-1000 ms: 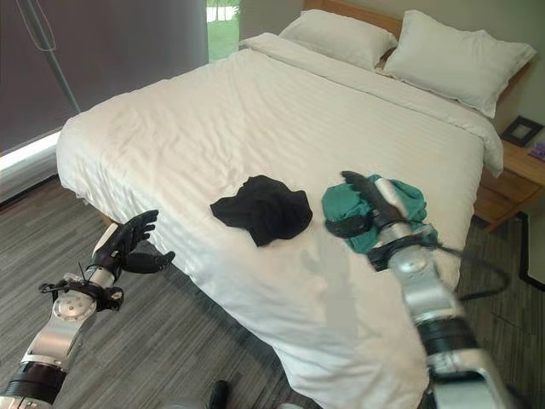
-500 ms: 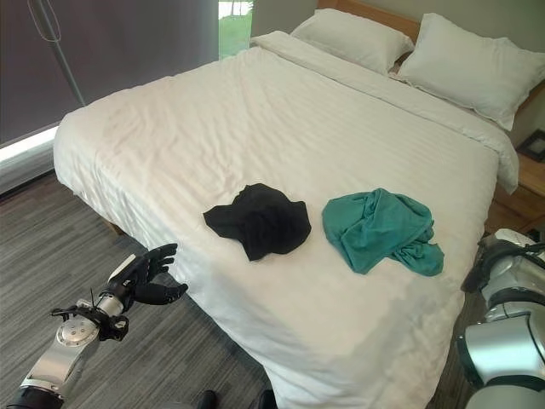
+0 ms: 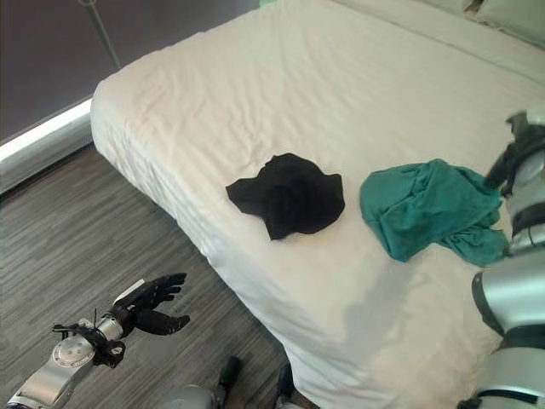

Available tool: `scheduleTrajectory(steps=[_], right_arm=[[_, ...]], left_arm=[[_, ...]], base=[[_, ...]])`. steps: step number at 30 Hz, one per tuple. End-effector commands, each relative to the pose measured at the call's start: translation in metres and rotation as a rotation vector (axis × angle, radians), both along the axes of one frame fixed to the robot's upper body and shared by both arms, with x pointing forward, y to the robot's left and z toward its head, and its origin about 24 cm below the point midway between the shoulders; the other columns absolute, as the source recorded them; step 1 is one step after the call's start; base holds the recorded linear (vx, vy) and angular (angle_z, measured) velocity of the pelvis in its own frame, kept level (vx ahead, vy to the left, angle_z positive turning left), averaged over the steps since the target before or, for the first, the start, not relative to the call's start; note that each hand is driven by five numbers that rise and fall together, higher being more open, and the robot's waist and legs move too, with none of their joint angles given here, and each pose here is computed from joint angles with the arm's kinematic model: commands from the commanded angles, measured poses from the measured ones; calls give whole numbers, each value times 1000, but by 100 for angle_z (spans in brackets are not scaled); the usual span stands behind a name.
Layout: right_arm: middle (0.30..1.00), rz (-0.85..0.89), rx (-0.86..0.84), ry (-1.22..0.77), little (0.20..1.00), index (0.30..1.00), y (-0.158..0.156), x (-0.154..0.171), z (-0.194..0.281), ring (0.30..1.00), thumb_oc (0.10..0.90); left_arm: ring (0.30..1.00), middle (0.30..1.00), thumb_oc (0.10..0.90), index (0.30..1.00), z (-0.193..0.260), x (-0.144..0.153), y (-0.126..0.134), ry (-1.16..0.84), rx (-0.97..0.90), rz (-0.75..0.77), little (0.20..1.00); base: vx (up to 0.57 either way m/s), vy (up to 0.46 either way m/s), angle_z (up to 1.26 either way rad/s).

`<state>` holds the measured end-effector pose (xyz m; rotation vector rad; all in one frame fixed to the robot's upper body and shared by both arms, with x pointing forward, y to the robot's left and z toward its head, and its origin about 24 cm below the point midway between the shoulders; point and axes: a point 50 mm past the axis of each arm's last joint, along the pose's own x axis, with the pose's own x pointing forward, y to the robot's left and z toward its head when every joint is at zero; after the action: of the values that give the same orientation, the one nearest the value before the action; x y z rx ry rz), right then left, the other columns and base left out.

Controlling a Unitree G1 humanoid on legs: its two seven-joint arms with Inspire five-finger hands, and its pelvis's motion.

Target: Pick up bed clothes into laundry basket.

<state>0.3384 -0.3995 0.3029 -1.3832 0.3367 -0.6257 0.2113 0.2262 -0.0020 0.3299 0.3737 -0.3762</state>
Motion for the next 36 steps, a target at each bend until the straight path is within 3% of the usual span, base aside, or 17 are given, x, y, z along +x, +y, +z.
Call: scheduleTrajectory(steps=[1, 5, 7, 14, 17, 20, 23, 24, 25, 26, 27, 29, 32, 34, 36], right_arm=[[900, -56, -123, -219, 900, 900, 3, -23, 84, 900, 800], [900, -62, -137, -228, 900, 900, 7, -24, 92, 900, 800], [900, -191, -166, -174, 900, 900, -8, -38, 93, 900, 800], [900, -268, -167, -167, 900, 900, -26, -59, 98, 900, 800], [900, -289, -116, -199, 900, 900, -43, -73, 88, 900, 800], [900, -270, 47, -284, 900, 900, -56, -78, 67, 900, 800], [900, -224, 212, -225, 900, 900, -58, -60, 9, 900, 800], [566, -206, 250, -177, 566, 566, -55, -52, -13, 566, 577], [338, -179, 286, -140, 338, 338, -51, -44, -35, 338, 425], [338, -179, 290, -138, 338, 338, -51, -44, -38, 338, 425], [300, -79, 381, -119, 300, 300, -33, -25, -73, 300, 400], [300, 25, 535, -113, 300, 300, -11, -14, -127, 300, 400], [300, 132, 626, -86, 300, 300, 13, -16, -171, 300, 400], [300, 225, 753, 36, 300, 300, 40, -53, -239, 300, 400], [300, 233, 798, 91, 300, 300, 48, -71, -262, 300, 400]], left_arm=[[900, 900, 800, 900, 66, 23, -16, -304, -69, -106, 900], [900, 900, 800, 900, 69, 23, -16, -312, -79, -110, 900], [900, 900, 800, 900, 70, 21, -11, -298, -73, -95, 900], [900, 900, 800, 900, 77, 22, 2, -330, -1, -67, 900], [900, 900, 800, 900, 82, 24, 13, -375, -5, 24, 900], [900, 900, 800, 900, 83, 23, 22, -406, -27, 118, 900], [900, 900, 800, 900, 79, 29, 19, -425, -99, 191, 900], [900, 900, 800, 900, 78, 30, 18, -425, -121, 204, 900], [900, 900, 800, 900, 80, 29, 17, -437, -140, 214, 900], [900, 900, 800, 900, 80, 29, 18, -435, -136, 213, 900], [900, 900, 800, 900, 83, 27, 23, -461, -173, 260, 900], [900, 900, 800, 900, 86, 19, 42, -494, -196, 367, 900], [900, 900, 800, 900, 80, 6, 62, -483, -204, 482, 900], [900, 900, 800, 900, 92, 4, 86, -530, -116, 552, 900], [900, 900, 800, 900, 103, 14, 90, -562, -52, 535, 900]], base=[[-44, -14, 4], [-43, -13, 2], [-37, -31, -4], [-34, -16, 0], [-99, -25, -2], [-108, -3, -4], [-6, -19, -14], [39, -19, -2], [0, 0, 0], [35, -1, -2], [38, -6, -1], [52, -20, -4], [26, -15, -10], [92, -35, -6], [94, -14, 13]])
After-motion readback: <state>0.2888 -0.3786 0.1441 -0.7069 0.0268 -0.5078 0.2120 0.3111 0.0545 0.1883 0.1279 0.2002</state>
